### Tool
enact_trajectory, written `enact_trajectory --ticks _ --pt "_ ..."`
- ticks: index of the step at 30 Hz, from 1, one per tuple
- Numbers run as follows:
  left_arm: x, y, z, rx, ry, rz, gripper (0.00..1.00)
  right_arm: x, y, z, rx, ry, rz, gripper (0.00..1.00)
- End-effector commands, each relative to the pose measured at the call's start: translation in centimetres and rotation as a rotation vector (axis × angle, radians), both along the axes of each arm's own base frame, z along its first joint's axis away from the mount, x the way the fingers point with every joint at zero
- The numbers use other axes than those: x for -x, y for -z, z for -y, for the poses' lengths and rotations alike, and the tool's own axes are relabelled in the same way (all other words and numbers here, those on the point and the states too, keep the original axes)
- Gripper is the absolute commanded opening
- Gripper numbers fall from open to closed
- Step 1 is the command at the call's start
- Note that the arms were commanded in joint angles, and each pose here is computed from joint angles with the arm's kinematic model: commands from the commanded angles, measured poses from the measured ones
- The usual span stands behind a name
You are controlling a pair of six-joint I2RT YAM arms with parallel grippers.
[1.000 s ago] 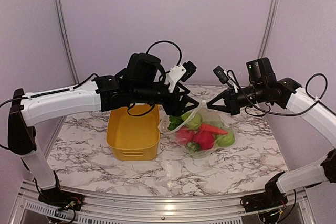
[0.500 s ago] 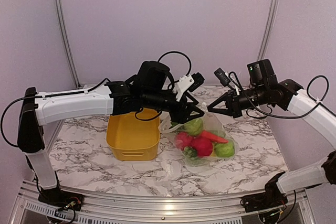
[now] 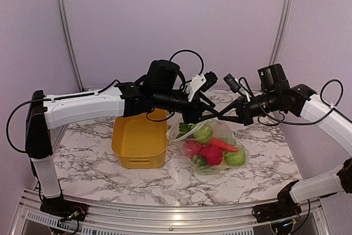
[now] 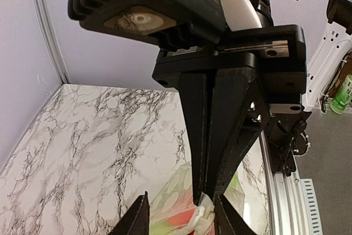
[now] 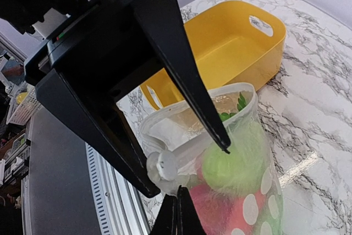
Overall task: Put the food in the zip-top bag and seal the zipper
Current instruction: Hold the zipper from the zipper food storage bag.
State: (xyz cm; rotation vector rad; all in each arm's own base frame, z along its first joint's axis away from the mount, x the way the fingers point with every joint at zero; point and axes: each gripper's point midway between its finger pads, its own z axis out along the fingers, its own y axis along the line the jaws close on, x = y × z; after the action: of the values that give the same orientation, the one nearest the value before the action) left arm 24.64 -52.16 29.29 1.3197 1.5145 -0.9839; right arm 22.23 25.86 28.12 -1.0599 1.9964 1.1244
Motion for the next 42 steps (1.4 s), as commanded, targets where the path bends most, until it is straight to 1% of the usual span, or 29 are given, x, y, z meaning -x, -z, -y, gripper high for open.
enact_trajectory --ticks 1,5,11,17,23,26,27,28,30,32,36,38,40,42 --pt "-0.1 1.4 -0.8 -0.040 0.024 -0.009 0.40 0.2 -1.9 -0.6 -0.031 -0.031 0.037 0.00" --pt "-0.1 1.2 -1.3 -0.027 0.033 -0.038 0.36 0.1 -1.8 -0.6 -0.027 -0.029 0.036 0.00" --pt "0.3 0.7 -1.3 -0.008 0.056 -0.049 0.22 0.0 -1.8 -0.6 -0.026 -0.026 0.034 0.00" --pt "0.5 0.2 -1.1 0.014 0.070 -0.059 0.19 -0.1 -1.7 -0.6 -0.022 -0.019 0.034 0.00" --pt "0.8 -0.2 -1.0 0.028 0.084 -0.080 0.10 -0.5 -1.3 -0.5 -0.006 -0.002 0.034 0.00" --pt "0.8 -0.2 -1.0 0.029 0.080 -0.087 0.11 -0.7 -0.9 -0.6 -0.001 0.002 0.023 0.13" --pt "0.8 -0.2 -1.0 0.029 0.078 -0.086 0.11 -0.8 -0.9 -0.7 -0.003 0.001 0.020 0.17" --pt "0.8 -0.1 -1.0 0.027 0.076 -0.086 0.11 -0.8 -0.9 -0.8 -0.003 -0.003 0.017 0.18" --pt "0.8 -0.1 -1.0 0.027 0.077 -0.086 0.12 -1.0 -0.9 -0.9 -0.005 -0.003 0.021 0.17" --pt "0.8 0.0 -1.0 0.025 0.077 -0.086 0.12 -1.2 -0.9 -1.0 -0.003 -0.005 0.024 0.15" --pt "0.7 0.0 -1.1 0.024 0.073 -0.086 0.12 -1.2 -0.8 -1.2 -0.003 -0.013 0.021 0.03" --pt "0.6 0.0 -1.1 0.025 0.067 -0.092 0.16 -1.1 -0.9 -1.1 -0.004 -0.015 0.023 0.00" --pt "0.5 -0.1 -1.1 0.026 0.059 -0.095 0.27 -1.1 -0.9 -1.1 -0.006 -0.018 0.026 0.00" --pt "0.5 -0.1 -1.1 0.028 0.064 -0.101 0.30 -0.9 -1.0 -1.1 -0.008 -0.021 0.029 0.00"
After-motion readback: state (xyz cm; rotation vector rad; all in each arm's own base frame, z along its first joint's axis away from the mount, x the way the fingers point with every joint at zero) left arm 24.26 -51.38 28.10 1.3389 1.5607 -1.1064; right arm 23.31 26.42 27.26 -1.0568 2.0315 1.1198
